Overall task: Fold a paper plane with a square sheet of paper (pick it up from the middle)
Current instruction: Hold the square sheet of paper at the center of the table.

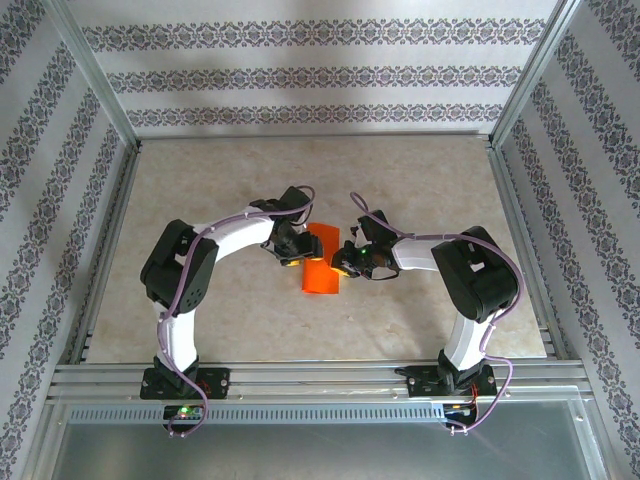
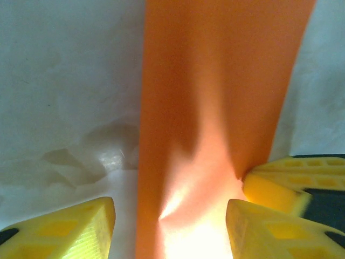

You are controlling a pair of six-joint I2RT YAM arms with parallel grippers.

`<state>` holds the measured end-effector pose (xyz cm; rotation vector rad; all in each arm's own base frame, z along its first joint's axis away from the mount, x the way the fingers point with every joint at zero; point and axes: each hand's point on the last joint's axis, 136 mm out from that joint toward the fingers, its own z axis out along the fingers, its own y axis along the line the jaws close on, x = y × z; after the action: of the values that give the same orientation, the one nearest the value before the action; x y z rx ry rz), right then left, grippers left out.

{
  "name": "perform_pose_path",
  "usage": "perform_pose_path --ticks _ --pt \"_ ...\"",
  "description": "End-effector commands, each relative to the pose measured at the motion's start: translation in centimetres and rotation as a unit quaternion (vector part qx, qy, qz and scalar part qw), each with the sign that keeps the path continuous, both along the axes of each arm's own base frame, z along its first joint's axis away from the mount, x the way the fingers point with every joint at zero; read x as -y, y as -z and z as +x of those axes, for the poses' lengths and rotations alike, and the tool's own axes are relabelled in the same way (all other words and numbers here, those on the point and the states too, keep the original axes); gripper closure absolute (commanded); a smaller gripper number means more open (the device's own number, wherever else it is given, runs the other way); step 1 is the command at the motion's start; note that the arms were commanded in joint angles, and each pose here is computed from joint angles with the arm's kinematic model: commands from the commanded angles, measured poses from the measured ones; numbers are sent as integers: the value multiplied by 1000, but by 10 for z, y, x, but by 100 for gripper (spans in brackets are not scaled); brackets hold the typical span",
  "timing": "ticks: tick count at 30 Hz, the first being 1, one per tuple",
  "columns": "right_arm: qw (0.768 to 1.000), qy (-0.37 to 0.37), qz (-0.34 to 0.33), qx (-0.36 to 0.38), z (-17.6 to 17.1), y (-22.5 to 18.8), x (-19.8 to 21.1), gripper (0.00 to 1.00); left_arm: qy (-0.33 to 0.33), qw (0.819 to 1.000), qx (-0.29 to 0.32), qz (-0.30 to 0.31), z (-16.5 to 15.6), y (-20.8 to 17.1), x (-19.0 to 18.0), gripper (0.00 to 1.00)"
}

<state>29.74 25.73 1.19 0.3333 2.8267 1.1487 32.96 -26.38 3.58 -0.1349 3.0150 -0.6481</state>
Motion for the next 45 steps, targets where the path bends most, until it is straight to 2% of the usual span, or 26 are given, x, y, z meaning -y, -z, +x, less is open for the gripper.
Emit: perform_pose_path --ticks 1,5,9,15,20,26,33,45 --pt "996 8 -80 -45 -22 47 22 83 9 1000 -17 13 -6 13 -2 43" --pt "998 6 -54 -24 -13 31 13 78 9 999 -22 35 -6 22 -9 46" --pt "1000 12 -16 22 2 -4 7 73 6 998 -29 53 -9 31 -15 53" --pt "995 49 -5 89 20 -48 28 66 6 997 -36 65 -12 40 -20 60" --pt "992 82 -27 95 19 -45 56 64 11 997 -34 76 -12 42 -23 64" --pt "991 92 -35 87 15 -37 66 64 14 996 -33 79 -10 43 -23 67" --pt "992 89 -33 82 15 -35 63 64 14 996 -37 78 -10 46 -22 69" --pt "995 60 -19 76 14 -33 42 65 -5 995 -53 88 -14 52 -26 66"
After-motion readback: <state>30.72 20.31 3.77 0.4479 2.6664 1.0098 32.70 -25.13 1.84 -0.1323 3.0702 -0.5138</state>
